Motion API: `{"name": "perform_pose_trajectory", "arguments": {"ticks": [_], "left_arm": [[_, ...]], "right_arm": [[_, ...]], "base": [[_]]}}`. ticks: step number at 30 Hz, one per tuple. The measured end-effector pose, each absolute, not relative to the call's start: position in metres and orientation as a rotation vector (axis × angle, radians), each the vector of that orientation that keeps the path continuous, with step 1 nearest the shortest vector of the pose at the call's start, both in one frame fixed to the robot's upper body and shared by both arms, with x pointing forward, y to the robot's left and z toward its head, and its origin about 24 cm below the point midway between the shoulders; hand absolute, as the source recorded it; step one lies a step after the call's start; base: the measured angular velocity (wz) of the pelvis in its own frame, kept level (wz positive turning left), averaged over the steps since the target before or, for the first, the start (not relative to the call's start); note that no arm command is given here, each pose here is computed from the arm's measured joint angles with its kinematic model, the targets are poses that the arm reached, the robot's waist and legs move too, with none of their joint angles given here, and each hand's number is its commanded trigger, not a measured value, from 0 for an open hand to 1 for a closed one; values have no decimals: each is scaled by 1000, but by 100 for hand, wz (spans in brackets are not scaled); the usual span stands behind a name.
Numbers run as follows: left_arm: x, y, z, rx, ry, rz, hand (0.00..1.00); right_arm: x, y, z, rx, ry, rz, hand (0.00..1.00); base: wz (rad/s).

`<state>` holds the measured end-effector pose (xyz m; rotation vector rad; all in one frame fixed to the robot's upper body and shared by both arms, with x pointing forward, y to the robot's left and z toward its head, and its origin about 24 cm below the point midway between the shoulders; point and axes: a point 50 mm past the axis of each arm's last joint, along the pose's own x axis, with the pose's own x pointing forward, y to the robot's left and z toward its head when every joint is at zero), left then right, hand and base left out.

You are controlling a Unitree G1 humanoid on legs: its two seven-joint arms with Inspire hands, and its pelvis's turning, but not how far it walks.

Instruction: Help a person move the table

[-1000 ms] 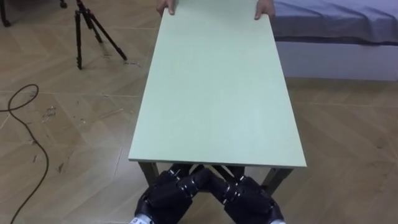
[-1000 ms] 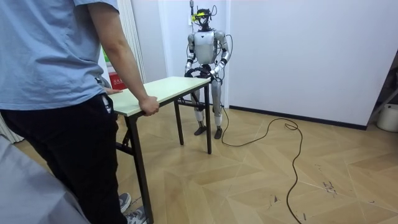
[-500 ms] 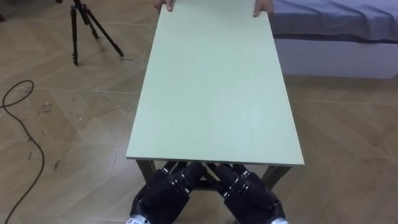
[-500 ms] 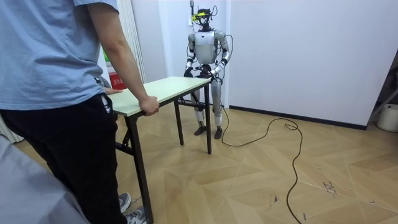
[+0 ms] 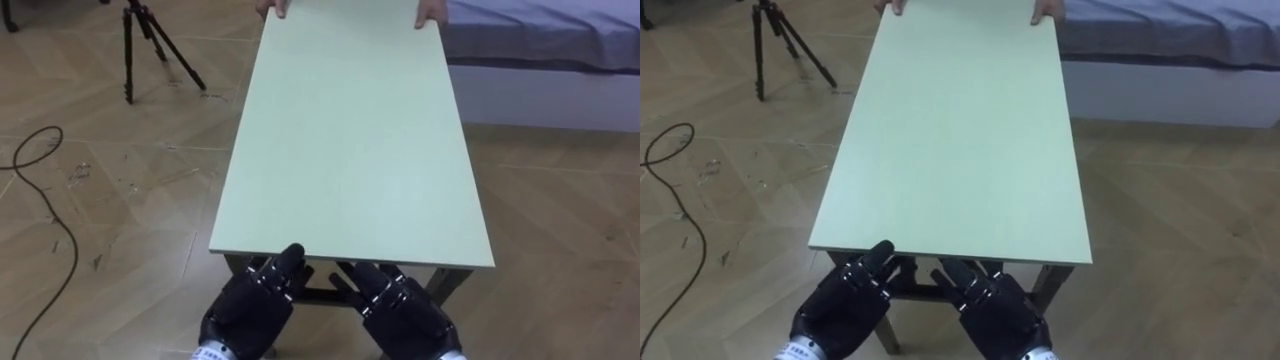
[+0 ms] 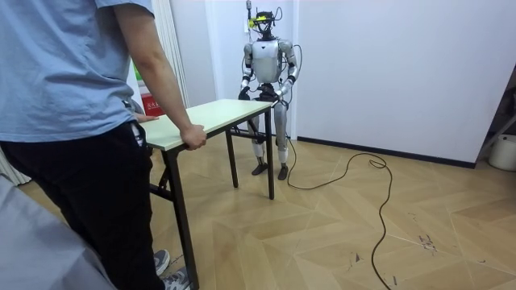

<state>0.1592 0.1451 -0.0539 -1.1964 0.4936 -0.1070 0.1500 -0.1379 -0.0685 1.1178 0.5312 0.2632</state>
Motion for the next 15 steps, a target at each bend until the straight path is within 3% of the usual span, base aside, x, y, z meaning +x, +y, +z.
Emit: {"name": "perform_pose_trajectory", "arguments": {"ticks": [15], "left_arm": [[161,146,-54,-1305,492,-39,0]], "right_arm": [[152,-141,-68,1274,507,158,0]], "base": [[0]]}}
